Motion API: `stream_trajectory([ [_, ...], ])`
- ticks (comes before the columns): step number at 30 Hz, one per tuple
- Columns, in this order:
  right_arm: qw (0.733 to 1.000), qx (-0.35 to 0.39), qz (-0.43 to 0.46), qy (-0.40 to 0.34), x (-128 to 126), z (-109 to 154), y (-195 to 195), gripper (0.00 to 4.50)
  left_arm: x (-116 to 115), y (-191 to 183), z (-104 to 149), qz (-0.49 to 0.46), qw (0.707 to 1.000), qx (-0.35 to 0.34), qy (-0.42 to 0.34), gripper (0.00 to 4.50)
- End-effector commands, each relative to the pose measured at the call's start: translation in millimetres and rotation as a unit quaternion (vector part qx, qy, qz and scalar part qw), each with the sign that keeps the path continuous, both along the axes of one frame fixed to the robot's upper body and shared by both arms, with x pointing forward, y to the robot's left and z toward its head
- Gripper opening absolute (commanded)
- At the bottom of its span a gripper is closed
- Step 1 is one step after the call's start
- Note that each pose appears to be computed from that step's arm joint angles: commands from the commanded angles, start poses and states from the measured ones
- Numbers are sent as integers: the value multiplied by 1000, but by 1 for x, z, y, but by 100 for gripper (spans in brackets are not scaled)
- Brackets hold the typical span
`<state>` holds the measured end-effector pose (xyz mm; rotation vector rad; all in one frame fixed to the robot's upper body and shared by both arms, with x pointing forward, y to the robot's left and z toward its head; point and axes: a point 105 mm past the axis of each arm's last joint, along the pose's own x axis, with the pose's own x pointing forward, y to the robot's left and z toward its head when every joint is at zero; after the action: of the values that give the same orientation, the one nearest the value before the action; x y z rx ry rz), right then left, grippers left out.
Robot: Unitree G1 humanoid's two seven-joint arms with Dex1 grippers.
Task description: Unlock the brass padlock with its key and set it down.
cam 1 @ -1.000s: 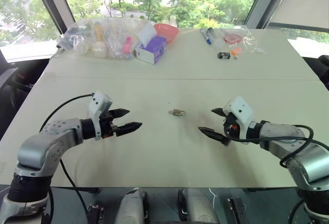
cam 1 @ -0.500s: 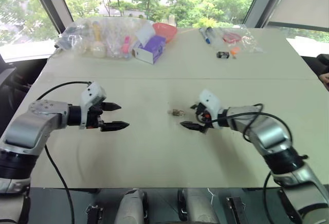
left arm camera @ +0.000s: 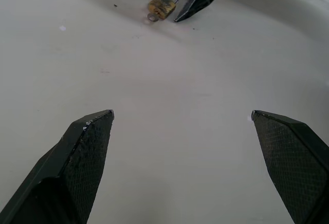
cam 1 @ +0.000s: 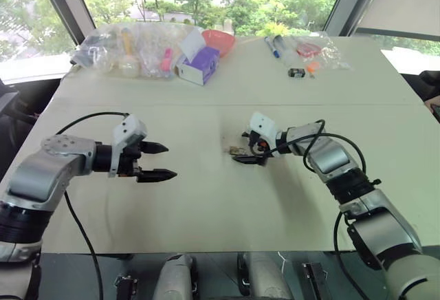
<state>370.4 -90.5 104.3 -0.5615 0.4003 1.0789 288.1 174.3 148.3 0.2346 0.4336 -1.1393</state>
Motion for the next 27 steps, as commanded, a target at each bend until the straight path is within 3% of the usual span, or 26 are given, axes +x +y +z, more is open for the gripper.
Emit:
stream_trajectory([
  [1, 999, -10, 39, 7, -9, -9, 16, 450, -1, -1, 8, 5, 1000, -7, -20, 447],
  [5, 998, -15, 60, 0, -13, -10, 24, 450, -1, -1, 2, 15, 1000, -12, -13, 447],
  [6, 998, -16, 63, 3, -13, -12, 26, 396, -1, 0, 0, 16, 1000, -12, -11, 450],
  [7, 998, -17, 65, 5, -14, -13, 27, 372, 0, 0, -2, 18, 1000, -12, -9, 450],
  [13, 998, -22, 58, 6, -14, -15, 22, 71, 7, -1, 0, 20, 1000, -16, -14, 450],
  [16, 998, -29, 54, -19, -14, -9, 17, 69, 17, -6, 5, 18, 999, -33, -22, 450],
  [20, 988, -41, 83, -127, -13, 17, 20, 69, 32, -24, 16, 12, 995, -103, -12, 450],
  [24, 938, -38, 119, -324, -16, 80, 37, 69, 47, -48, 29, -12, 976, -213, 40, 450],
  [27, 908, -30, 128, -398, -23, 104, 45, 69, 56, -55, 32, -20, 967, -246, 60, 450],
])
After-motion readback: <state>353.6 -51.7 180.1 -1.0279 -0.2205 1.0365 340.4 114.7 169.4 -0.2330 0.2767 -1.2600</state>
